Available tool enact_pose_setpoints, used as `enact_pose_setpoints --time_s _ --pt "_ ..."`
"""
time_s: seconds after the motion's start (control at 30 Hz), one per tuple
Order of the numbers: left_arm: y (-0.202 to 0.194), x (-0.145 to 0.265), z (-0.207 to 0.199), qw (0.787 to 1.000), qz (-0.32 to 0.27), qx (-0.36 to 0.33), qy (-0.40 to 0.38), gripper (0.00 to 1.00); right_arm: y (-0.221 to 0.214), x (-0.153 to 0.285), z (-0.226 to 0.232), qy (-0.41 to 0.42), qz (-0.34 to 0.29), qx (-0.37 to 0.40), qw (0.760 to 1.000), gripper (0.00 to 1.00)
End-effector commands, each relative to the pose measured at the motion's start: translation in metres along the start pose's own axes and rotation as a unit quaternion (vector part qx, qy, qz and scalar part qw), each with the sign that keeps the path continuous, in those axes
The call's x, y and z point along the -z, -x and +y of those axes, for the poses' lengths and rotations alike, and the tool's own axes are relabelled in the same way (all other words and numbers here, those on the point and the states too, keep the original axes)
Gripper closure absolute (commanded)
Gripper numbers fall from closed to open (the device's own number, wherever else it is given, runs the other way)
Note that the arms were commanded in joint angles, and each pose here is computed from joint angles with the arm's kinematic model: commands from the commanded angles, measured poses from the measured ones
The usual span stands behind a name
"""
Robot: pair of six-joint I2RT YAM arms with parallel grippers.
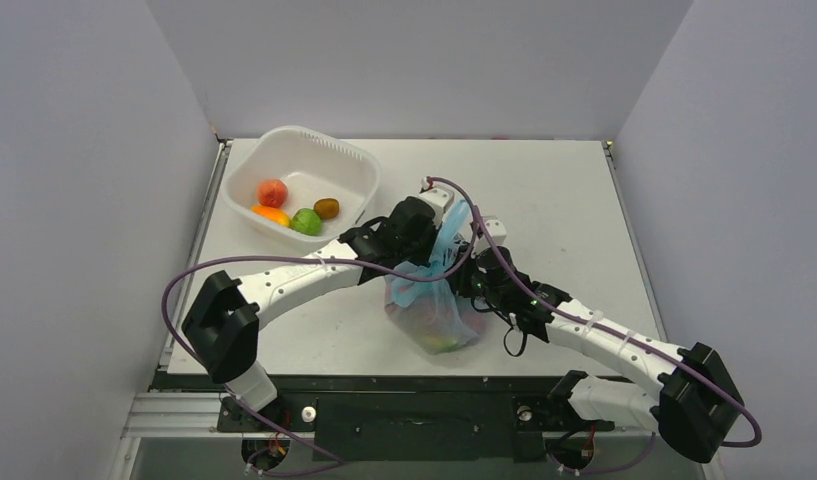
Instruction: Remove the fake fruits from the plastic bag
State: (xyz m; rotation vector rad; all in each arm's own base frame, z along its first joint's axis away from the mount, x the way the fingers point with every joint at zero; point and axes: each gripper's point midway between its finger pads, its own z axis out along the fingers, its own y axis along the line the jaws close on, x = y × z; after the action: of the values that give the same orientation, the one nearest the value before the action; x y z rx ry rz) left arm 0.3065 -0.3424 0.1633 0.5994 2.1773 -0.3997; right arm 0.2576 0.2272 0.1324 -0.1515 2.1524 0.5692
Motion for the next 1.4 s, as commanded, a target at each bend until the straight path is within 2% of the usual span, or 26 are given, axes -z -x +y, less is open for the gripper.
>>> enact_pose_setpoints --time_s 0.0,0.2,0.27,0.37,0.53,0.57,0.63,0.67,0.73,0.87,1.0,1.2,1.3,1.33,1.37 --pt "0.036 0.018 0.008 0.997 -0.071 0.016 0.023 1.00 0.009 -0.002 -0.008 -0.036 -0.015 -0.004 0.999 0.81" --pt "0.046 0.034 0.051 0.984 -0.106 0.028 0.138 1.00 0.011 0.005 -0.033 -0.099 -0.034 -0.014 0.994 1.00" --pt "0.049 0.042 0.062 0.979 -0.119 0.034 0.164 1.00 0.012 0.012 -0.046 -0.129 -0.046 -0.020 0.990 1.00" --pt "0.054 0.049 0.062 0.978 -0.134 0.028 0.158 1.00 0.012 0.020 -0.061 -0.153 -0.049 -0.015 0.987 1.00" --pt "0.056 0.051 0.046 0.984 -0.143 0.019 0.107 1.00 0.031 0.029 -0.043 -0.109 -0.050 0.030 0.992 1.00" --pt "0.055 0.049 0.039 0.986 -0.141 0.017 0.087 1.00 0.031 0.029 -0.034 -0.088 -0.041 0.044 0.994 0.99" --pt "0.055 0.048 0.031 0.988 -0.141 0.015 0.064 1.00 0.040 0.029 -0.018 -0.056 -0.038 0.053 0.996 0.90" --pt "0.055 0.049 0.029 0.988 -0.142 0.015 0.058 1.00 0.045 0.028 -0.012 -0.046 -0.039 0.053 0.997 0.79" --pt "0.055 0.049 0.026 0.988 -0.143 0.015 0.048 1.00 0.047 0.025 0.000 -0.021 -0.033 0.049 0.998 0.68" --pt "0.057 0.051 0.021 0.988 -0.148 0.010 0.038 1.00 0.043 0.014 0.023 0.023 -0.023 0.048 0.998 0.53" --pt "0.057 0.053 0.020 0.988 -0.150 0.006 0.037 1.00 0.035 0.005 0.031 0.033 -0.009 0.051 0.998 0.46" --pt "0.058 0.055 0.017 0.988 -0.152 0.003 0.027 1.00 0.030 -0.004 0.046 0.047 -0.005 0.056 0.997 0.42" --pt "0.059 0.055 0.013 0.988 -0.152 0.003 0.017 1.00 0.034 -0.008 0.045 0.025 -0.016 0.058 0.998 0.43" --pt "0.059 0.055 0.013 0.988 -0.152 0.002 0.017 1.00 0.038 -0.008 0.035 -0.004 -0.028 0.056 0.998 0.43" --pt "0.059 0.055 0.013 0.988 -0.152 0.002 0.018 1.00 0.041 -0.006 0.030 -0.016 -0.036 0.054 0.998 0.48"
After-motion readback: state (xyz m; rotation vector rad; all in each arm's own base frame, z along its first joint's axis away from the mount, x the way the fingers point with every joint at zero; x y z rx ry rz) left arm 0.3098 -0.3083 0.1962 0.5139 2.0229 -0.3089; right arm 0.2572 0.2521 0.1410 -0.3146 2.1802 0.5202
